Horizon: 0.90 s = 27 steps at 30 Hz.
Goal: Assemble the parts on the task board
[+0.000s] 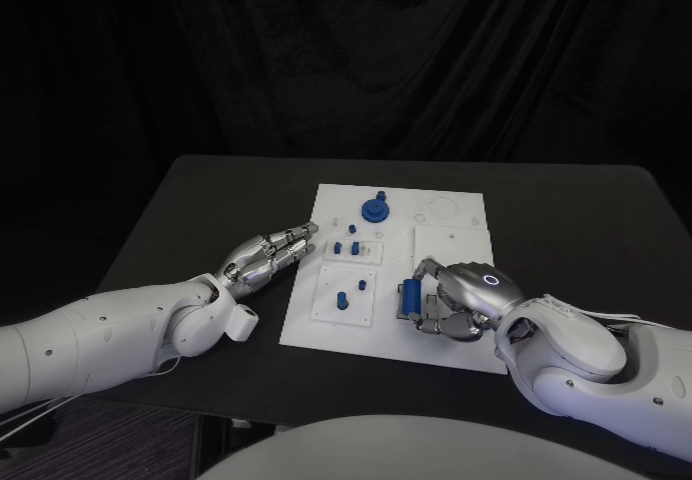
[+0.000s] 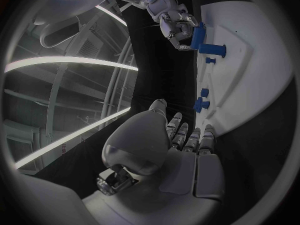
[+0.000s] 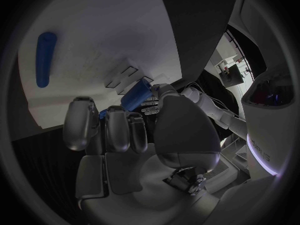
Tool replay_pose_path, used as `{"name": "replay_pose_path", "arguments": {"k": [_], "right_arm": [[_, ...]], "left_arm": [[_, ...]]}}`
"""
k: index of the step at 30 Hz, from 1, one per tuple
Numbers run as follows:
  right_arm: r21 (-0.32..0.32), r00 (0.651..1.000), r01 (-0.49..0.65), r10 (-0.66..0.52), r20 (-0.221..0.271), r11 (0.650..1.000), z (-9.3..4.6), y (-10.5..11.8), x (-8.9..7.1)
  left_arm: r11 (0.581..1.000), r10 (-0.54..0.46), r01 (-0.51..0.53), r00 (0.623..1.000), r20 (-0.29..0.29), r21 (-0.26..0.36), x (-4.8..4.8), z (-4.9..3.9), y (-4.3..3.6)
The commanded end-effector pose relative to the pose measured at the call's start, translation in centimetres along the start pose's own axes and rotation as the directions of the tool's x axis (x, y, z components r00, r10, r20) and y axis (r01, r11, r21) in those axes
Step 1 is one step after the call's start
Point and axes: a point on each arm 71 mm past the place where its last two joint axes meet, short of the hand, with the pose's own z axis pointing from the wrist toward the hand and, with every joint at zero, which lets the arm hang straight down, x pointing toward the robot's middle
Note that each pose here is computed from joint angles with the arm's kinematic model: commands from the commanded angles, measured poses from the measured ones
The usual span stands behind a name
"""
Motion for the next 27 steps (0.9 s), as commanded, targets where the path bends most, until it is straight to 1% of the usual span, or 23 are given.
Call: {"name": "replay_pose_path", "arguments": {"k": [1,13,27], "right_arm": [[0.002,0.999,0.019,-0.019,-0.028,1.0,-0.04,0.13,0.26],[0.022,0.998,0.039,-0.038,-0.057,0.999,0.2,-0.2,0.56],[0.048,0.995,0.055,-0.052,-0.08,0.997,0.44,-0.47,0.79]], "left_arm": [[1.0,-0.012,0.012,1.0,-0.011,-0.003,0.29,-0.28,0.46],[1.0,-0.014,0.014,1.0,-0.012,-0.006,0.31,-0.27,0.51],[1.0,-0.015,0.015,1.0,-0.013,-0.007,0.34,-0.25,0.55]]}}
